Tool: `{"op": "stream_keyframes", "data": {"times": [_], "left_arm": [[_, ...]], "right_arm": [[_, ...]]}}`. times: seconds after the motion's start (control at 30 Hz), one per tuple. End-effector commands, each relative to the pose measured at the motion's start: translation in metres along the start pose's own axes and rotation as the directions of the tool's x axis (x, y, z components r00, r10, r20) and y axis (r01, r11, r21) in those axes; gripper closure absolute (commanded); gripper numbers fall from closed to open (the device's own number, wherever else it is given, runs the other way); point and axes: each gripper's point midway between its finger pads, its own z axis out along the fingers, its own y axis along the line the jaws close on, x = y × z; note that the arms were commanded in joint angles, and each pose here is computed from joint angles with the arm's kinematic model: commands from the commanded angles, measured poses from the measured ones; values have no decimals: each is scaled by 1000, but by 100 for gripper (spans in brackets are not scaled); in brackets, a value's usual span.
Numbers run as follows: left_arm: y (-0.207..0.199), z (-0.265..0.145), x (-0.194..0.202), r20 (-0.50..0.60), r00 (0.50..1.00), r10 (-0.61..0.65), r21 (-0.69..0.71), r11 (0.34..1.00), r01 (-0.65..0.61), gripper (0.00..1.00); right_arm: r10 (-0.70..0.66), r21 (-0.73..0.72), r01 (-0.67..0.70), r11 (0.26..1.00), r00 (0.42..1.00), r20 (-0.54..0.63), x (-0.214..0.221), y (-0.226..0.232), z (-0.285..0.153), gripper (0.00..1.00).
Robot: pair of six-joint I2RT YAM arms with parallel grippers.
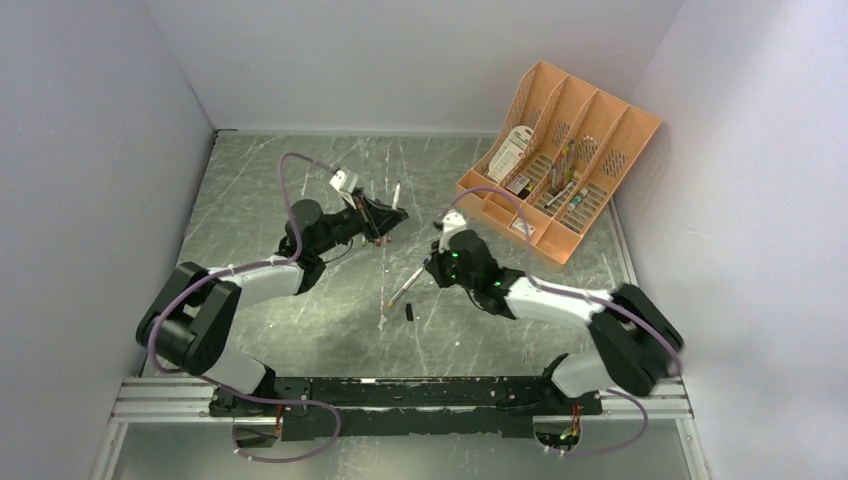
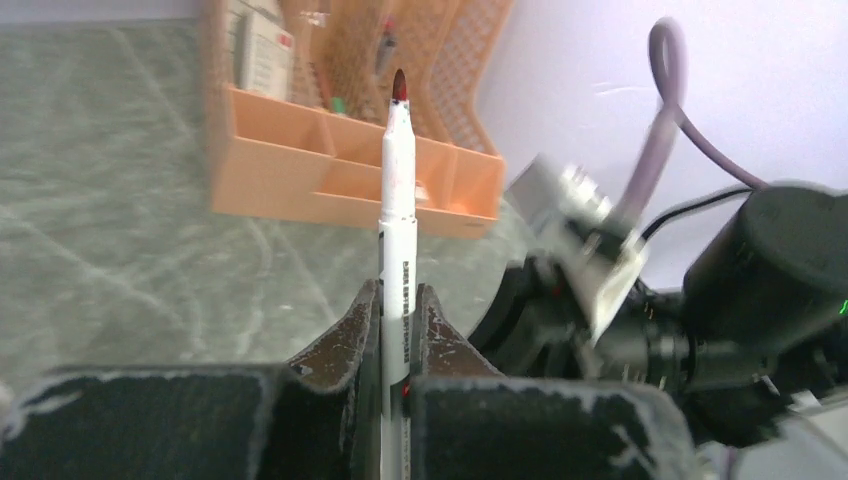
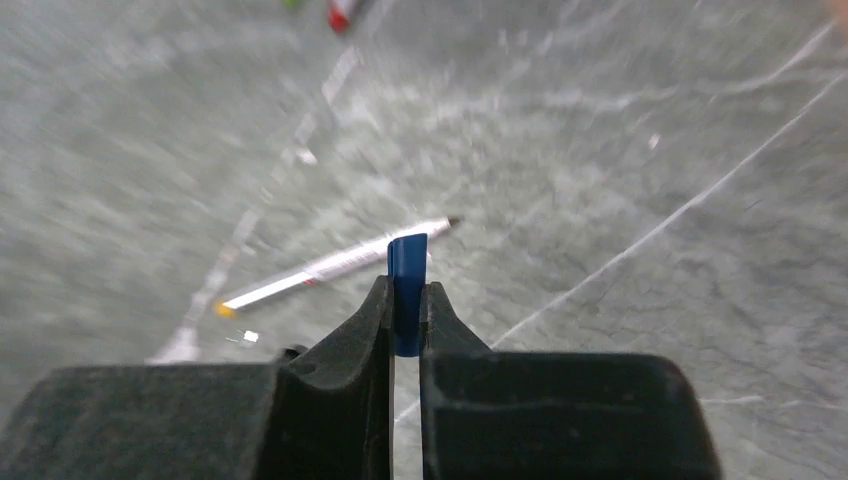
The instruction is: Insert the pens into the pen caps
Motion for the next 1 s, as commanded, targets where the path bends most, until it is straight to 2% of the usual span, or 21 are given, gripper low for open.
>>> {"op": "stream_keyframes", "data": {"times": [0.0, 0.1, 0.17, 0.23, 0.4, 0.6, 0.77, 0.97], "left_arm": [[-66, -5, -12, 93, 976, -199, 314, 936, 161, 93], [-107, -7, -18, 104, 940, -325, 461, 853, 244, 93], [-134, -8, -22, 95, 918, -386, 548, 790, 275, 93], [-151, -7, -21, 81, 898, -432, 588, 748, 307, 93], [-177, -4, -24, 112, 880, -461, 613, 729, 304, 93], [-191, -3, -29, 116, 872, -475, 639, 708, 301, 93], [-193, -3, -36, 146, 873, -465, 643, 715, 273, 93], [-200, 2, -38, 130, 881, -456, 669, 696, 261, 93]], "right_arm": [[207, -85, -189, 978, 916, 344, -91, 4, -48, 100], [308, -190, -243, 951, 796, 521, -140, 2, -88, 100], [367, -258, -262, 930, 702, 610, -172, -3, -116, 100], [402, -306, -263, 915, 638, 656, -194, -6, -135, 100], [423, -339, -253, 906, 527, 738, -230, -14, -170, 100], [438, -385, -210, 898, 498, 748, -244, -8, -187, 100], [438, -383, -215, 898, 513, 739, -237, -7, -187, 100], [434, -374, -221, 901, 516, 739, -231, -10, -190, 100]]}}
